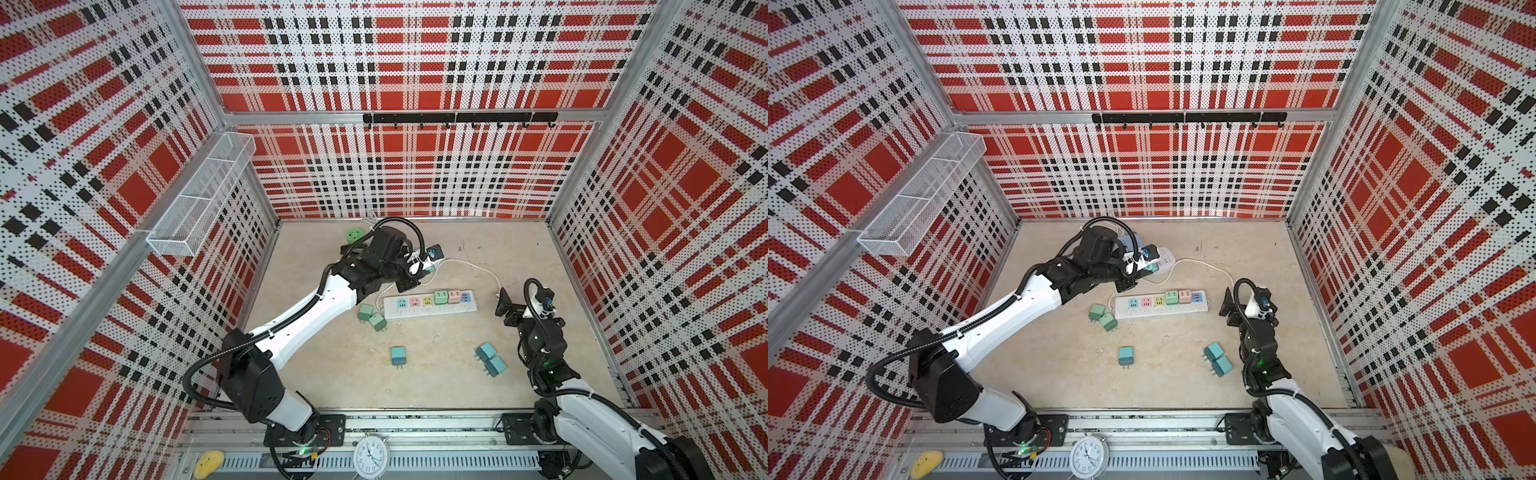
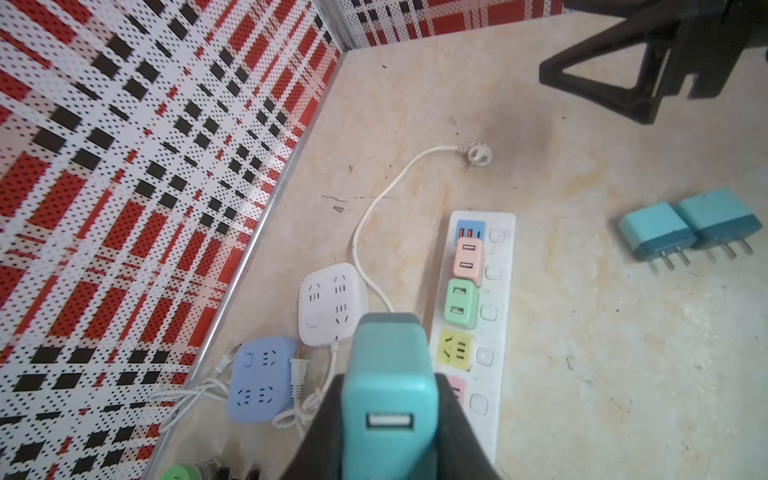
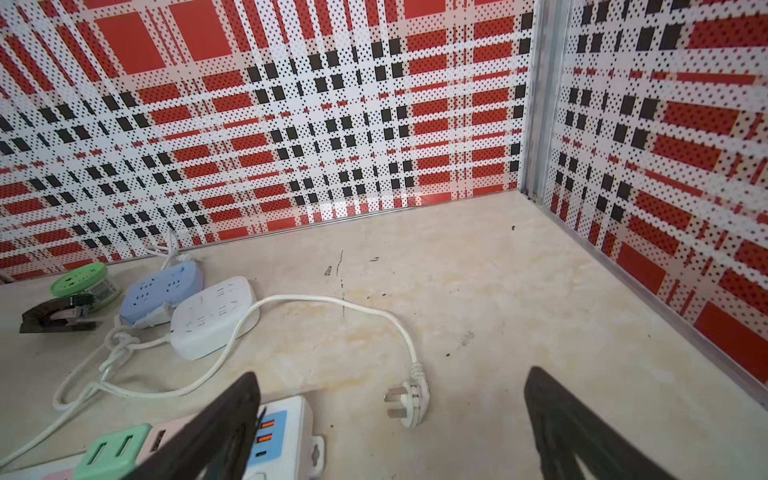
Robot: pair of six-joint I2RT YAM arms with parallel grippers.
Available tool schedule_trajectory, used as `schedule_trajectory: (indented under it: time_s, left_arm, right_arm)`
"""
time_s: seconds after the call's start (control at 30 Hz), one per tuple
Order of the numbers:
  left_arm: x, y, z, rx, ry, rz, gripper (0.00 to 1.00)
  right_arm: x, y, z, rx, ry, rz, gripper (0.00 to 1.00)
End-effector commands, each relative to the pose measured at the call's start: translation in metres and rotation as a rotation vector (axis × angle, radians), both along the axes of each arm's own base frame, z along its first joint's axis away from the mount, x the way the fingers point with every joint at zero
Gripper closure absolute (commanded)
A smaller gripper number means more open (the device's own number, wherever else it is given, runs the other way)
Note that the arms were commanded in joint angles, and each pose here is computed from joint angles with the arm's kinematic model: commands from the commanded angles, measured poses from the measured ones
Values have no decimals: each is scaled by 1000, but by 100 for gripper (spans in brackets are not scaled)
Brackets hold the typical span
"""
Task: Insert the plug
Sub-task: 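Carry the teal charger toward the power strip while the right gripper withdraws, then lower the teal charger with the left gripper into the socket beside the mint-green charger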
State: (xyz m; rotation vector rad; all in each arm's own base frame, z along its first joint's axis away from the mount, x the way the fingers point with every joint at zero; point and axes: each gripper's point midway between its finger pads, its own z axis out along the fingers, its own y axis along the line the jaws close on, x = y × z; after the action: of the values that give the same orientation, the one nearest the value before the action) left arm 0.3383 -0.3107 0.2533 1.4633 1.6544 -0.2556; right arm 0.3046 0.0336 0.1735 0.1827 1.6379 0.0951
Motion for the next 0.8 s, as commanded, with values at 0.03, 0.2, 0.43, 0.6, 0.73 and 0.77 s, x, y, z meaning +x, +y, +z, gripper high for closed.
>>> schedule_trajectory:
  time_s: [0.03, 0.2, 0.43, 0.6, 0.73, 0.77]
  left_arm:
    - [-8, 0, -39, 55, 134, -106, 100]
    - [-6, -15, -79, 110, 222, -154, 100]
    - [-2, -33, -109, 173, 292, -190, 100]
    - [2, -33, -125, 198, 311, -182, 100]
    - [5, -29, -140, 246, 311, -170, 100]
    - [5, -28, -144, 258, 313, -169, 100]
  right_arm:
    - [3, 6, -1, 71, -9, 34, 0]
    - [6, 5, -3, 72, 3, 27, 0]
    - [5, 3, -3, 79, -4, 17, 0]
    - [8, 6, -4, 73, -1, 34, 0]
    - [7, 6, -3, 75, -6, 33, 0]
    - [7, 6, -3, 74, -4, 32, 0]
